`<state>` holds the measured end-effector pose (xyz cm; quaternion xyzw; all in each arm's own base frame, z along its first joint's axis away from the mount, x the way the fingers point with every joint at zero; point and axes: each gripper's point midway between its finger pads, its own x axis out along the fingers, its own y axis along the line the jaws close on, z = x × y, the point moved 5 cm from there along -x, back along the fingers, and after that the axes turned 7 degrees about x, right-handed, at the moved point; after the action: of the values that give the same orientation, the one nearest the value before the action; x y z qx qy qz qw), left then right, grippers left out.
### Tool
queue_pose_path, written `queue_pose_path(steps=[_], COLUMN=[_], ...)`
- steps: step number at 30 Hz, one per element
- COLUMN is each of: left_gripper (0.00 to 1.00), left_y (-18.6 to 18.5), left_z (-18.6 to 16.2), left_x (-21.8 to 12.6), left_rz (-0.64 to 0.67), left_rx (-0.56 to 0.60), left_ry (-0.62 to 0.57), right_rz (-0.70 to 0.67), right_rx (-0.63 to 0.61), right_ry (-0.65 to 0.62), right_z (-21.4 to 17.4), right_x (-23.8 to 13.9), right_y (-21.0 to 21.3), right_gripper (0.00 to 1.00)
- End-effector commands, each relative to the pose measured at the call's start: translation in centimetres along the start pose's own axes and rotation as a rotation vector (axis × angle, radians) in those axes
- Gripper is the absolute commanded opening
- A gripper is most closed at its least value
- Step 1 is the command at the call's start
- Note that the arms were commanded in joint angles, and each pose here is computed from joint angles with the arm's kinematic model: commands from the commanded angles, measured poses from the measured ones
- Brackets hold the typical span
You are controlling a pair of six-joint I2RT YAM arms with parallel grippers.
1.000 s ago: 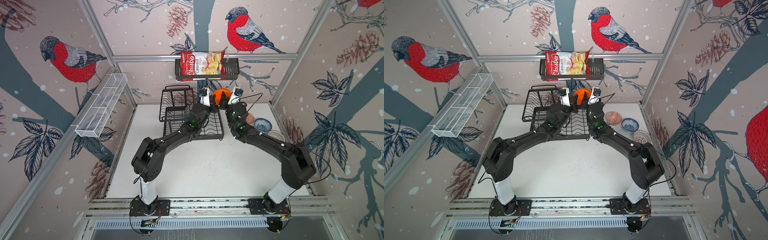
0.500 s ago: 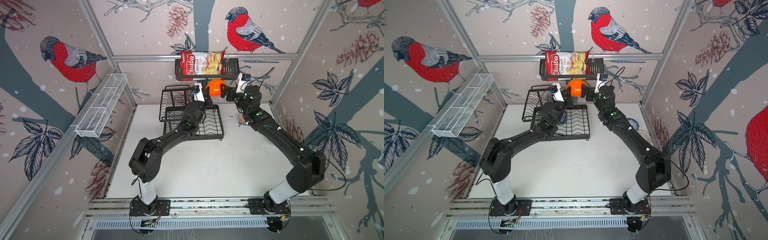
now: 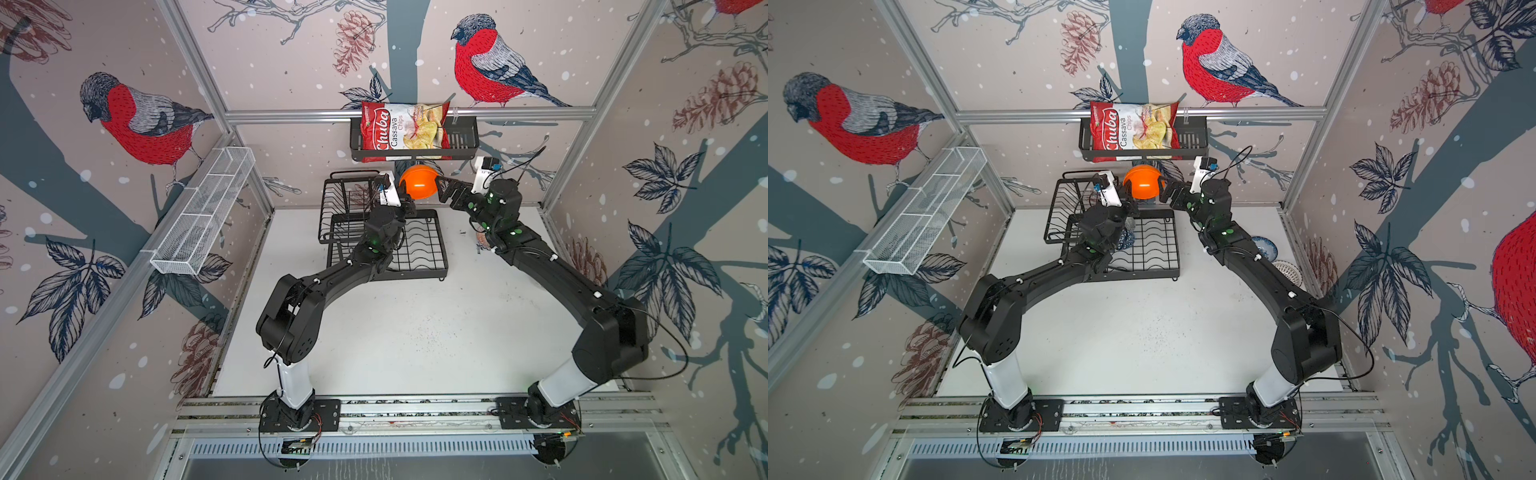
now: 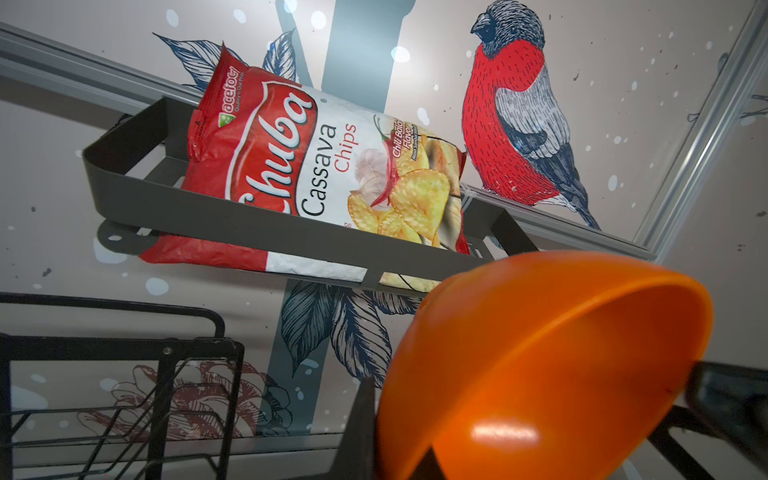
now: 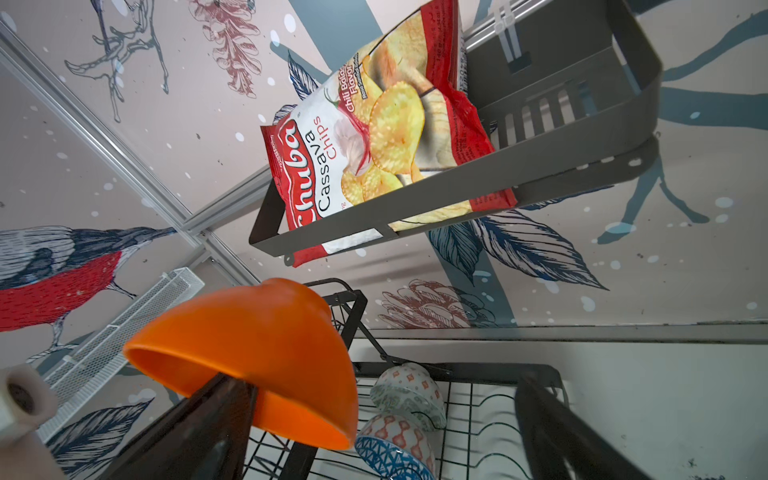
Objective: Load the bowls into the dish rack
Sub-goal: 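Raise the orange bowl above the rack with both grippers, then lower the orange bowl toward the rack slots with both grippers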
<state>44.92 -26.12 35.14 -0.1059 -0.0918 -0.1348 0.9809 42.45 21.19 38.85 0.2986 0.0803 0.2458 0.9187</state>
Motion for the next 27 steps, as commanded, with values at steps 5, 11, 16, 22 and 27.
queue_pose_path(steps=[5, 11, 16, 22, 27], left_gripper=[0.00, 0.00, 0.00, 0.00, 0.00], left_y=[0.5, 0.4, -0.2, -1.3, -2.2], left_z=[-0.1, -0.6, -0.8, -1.5, -2.2], left_x=[0.1, -0.2, -0.7, -0.8, -0.9], left_rz=[0.039, 0.061, 0.078, 0.075, 0.061], left_rx=[-0.035, -0.007, 0.032, 0.059, 0.075], left_ry=[-0.027, -0.061, -0.102, -0.115, -0.119], right_rz=[0.140, 0.236, 0.289, 0.342, 0.364], right_rx=[0.155, 0.373, 0.506, 0.587, 0.631], right_ry=[-0.087, -0.087, -0.091, -0.055, -0.031], right_z=[1.9, 1.1, 0.5, -1.2, -2.4], right_x=[-1.1, -1.9, -2.9, -2.8, -1.6], right_y=[1.3, 2.0, 2.6, 4.1, 3.9], right_gripper=[1.00, 1.00, 0.99, 0.97, 0.90])
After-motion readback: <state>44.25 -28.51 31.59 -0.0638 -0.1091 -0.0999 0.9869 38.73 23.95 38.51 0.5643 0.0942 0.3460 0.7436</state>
